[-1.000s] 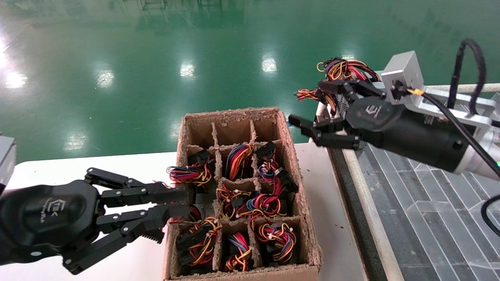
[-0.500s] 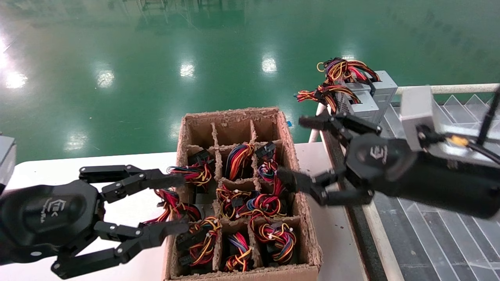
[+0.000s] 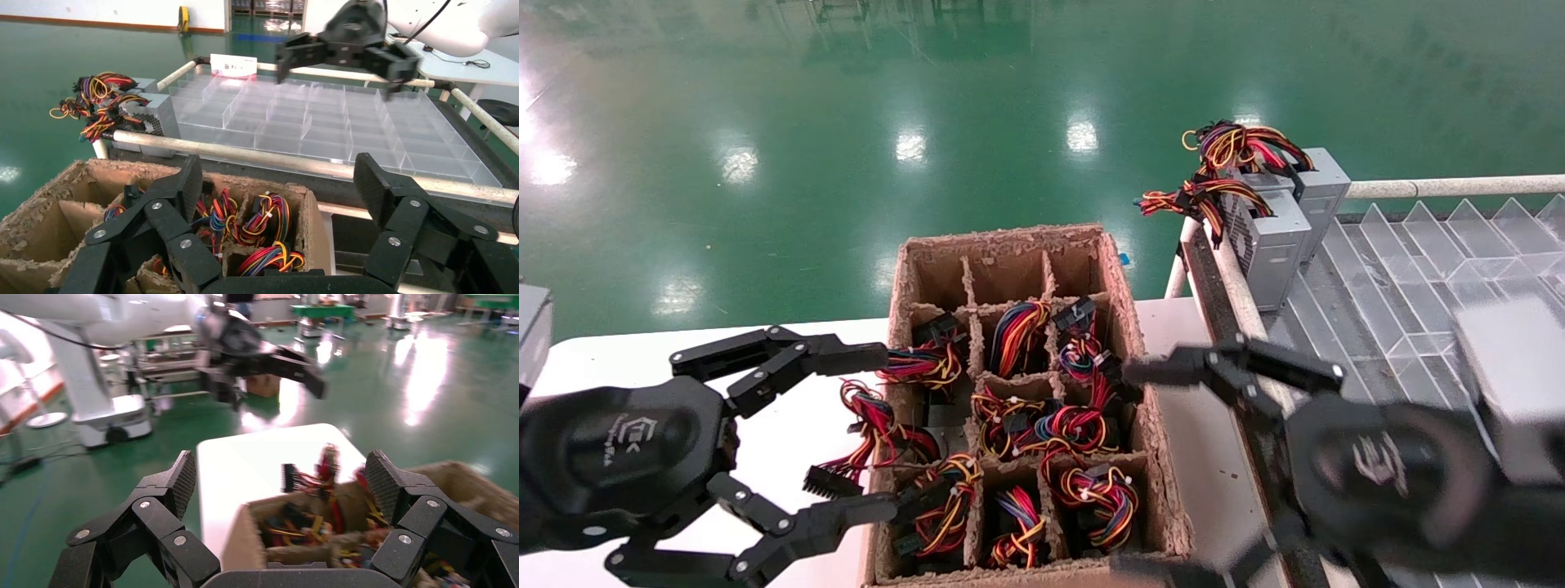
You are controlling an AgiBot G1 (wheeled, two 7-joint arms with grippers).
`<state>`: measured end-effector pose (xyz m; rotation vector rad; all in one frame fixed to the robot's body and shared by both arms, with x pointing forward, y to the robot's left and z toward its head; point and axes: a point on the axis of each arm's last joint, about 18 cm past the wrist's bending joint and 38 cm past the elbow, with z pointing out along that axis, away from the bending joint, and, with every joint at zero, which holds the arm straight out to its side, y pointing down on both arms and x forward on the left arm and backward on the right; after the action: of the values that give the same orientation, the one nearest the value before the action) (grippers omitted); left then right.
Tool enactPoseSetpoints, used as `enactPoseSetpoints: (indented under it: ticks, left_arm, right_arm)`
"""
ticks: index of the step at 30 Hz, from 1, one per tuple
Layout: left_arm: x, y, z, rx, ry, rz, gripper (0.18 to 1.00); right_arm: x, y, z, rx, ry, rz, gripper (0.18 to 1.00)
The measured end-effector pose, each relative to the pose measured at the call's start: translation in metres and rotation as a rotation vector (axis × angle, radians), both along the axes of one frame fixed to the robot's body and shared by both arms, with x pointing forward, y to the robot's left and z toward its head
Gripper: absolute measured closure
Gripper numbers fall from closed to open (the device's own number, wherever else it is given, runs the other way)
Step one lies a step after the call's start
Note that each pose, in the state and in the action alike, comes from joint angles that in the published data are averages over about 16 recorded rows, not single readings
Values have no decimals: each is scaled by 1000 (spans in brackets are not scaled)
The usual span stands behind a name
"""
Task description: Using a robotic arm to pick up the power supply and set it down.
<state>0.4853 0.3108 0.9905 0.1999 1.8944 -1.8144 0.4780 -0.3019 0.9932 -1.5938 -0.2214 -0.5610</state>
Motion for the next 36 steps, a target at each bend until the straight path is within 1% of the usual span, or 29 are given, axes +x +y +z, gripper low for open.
enactPoseSetpoints:
  ticks: [5, 11, 18, 36]
  left_arm:
    - [0, 0, 0, 0, 0, 0, 277]
    - [0, 0, 0, 0, 0, 0, 221]
    - [0, 0, 0, 0, 0, 0, 190]
    - [0, 0, 0, 0, 0, 0, 184]
  right_arm:
    - [-8, 0, -3, -10, 1, 31, 178]
    - [-9, -1, -3, -11, 0, 36, 178]
    - [-6, -1, -2, -7, 0, 25, 178]
    - [-3, 0, -1, -4, 1, 13, 178]
